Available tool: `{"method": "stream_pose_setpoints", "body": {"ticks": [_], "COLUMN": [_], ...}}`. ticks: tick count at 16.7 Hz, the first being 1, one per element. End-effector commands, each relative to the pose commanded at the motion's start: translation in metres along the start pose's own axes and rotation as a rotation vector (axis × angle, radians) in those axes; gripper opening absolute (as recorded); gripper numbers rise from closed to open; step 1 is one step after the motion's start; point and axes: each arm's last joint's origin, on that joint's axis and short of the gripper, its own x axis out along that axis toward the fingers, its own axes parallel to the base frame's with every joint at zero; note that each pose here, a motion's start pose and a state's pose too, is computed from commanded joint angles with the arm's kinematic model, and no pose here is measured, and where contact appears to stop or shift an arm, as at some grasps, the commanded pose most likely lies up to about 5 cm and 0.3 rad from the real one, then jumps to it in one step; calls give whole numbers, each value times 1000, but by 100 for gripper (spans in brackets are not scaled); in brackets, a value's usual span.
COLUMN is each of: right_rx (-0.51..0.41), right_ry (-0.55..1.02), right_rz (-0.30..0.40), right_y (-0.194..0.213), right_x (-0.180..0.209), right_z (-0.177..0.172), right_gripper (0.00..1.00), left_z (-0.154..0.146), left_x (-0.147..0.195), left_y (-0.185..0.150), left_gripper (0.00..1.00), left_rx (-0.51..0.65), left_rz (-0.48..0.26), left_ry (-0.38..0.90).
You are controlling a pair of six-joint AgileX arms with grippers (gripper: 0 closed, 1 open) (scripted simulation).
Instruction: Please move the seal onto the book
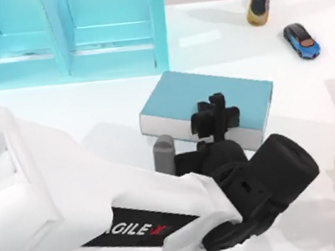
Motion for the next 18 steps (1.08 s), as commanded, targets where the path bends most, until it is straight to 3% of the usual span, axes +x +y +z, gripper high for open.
{"method": "stream_pose_setpoints", "body": {"ticks": [6, 10, 18], "right_rx": [0, 0, 0], "right_ry": [0, 0, 0], "right_rz": [0, 0, 0], "right_y": [0, 0, 0], "right_x": [0, 0, 0], "right_z": [0, 0, 0], "right_gripper": [100, 100, 100], "left_z": [-1, -1, -1], "left_x": [7, 7, 7], "left_y": [27, 28, 28], "left_gripper": [0, 0, 60], "left_rx": [0, 1, 1], "left_rz": [0, 1, 1], "left_ry": [1, 1, 1]}}
